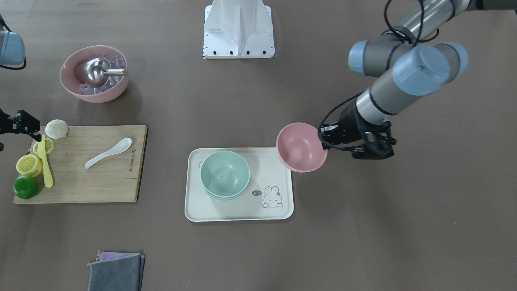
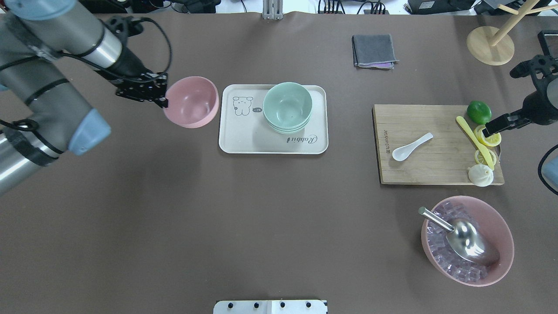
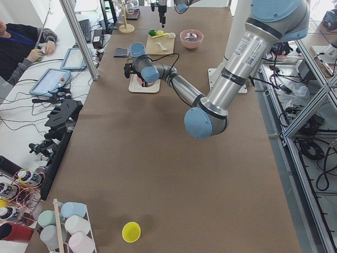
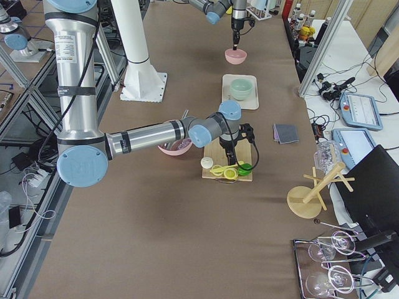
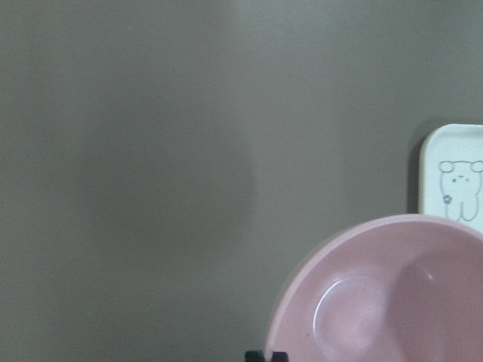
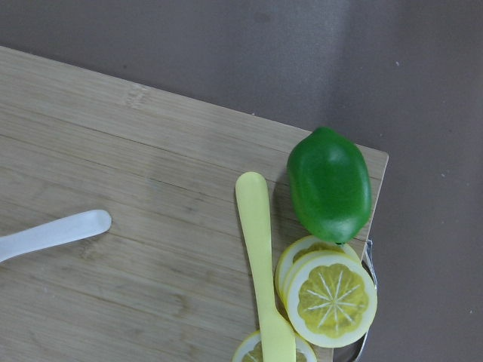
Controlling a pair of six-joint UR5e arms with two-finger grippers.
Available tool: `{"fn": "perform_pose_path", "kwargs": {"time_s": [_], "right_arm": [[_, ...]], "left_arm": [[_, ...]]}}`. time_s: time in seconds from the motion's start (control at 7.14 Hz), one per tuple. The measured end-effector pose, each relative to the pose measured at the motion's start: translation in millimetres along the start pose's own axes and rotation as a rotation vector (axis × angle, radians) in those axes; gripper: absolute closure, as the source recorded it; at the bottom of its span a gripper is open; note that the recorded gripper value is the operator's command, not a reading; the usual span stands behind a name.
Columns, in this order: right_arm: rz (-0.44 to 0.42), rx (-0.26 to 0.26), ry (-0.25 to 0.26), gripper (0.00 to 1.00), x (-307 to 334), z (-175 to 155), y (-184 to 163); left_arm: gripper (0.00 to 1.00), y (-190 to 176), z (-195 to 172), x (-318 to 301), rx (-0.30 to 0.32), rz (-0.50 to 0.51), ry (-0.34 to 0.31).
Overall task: Stack pink bowl on green and place spoon
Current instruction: 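Carry the pink bowl with the left gripper over the green bowl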
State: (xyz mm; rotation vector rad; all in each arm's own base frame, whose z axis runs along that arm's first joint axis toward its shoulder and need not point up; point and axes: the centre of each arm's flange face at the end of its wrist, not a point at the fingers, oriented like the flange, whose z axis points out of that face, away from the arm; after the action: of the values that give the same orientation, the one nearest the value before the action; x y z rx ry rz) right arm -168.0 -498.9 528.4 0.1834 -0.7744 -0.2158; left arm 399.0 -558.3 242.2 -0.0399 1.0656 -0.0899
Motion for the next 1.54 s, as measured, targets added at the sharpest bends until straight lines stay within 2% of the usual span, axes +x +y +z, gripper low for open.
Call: {"fn": "perform_pose_path", "kwargs": {"time_s": [0.28,0.56,0.98,1.54], "right_arm": [[-0.001,0.000,0.000,0.00,-0.6,0.0,-0.1],[-0.002,0.002,-0.001,0.00,-1.2,-0.6,-0.2],[-0.003,0.002,-0.001,0.00,-1.7,-1.1,-0.3],[-0.003,0.003,-0.001,0.00,-1.7,-1.2,-0.3]], "left_arm": [[1.00,20.2,20.2,96.5,0.016,-0.060,-0.018],[1.00,7.3,36.9,149.9,0.053,-0.105,-0.047],[1.00,4.8,60.2,158.0,0.081,-0.115,-0.087],[1.00,-5.4,75.9,165.4,0.122,-0.104,-0.095]]}}
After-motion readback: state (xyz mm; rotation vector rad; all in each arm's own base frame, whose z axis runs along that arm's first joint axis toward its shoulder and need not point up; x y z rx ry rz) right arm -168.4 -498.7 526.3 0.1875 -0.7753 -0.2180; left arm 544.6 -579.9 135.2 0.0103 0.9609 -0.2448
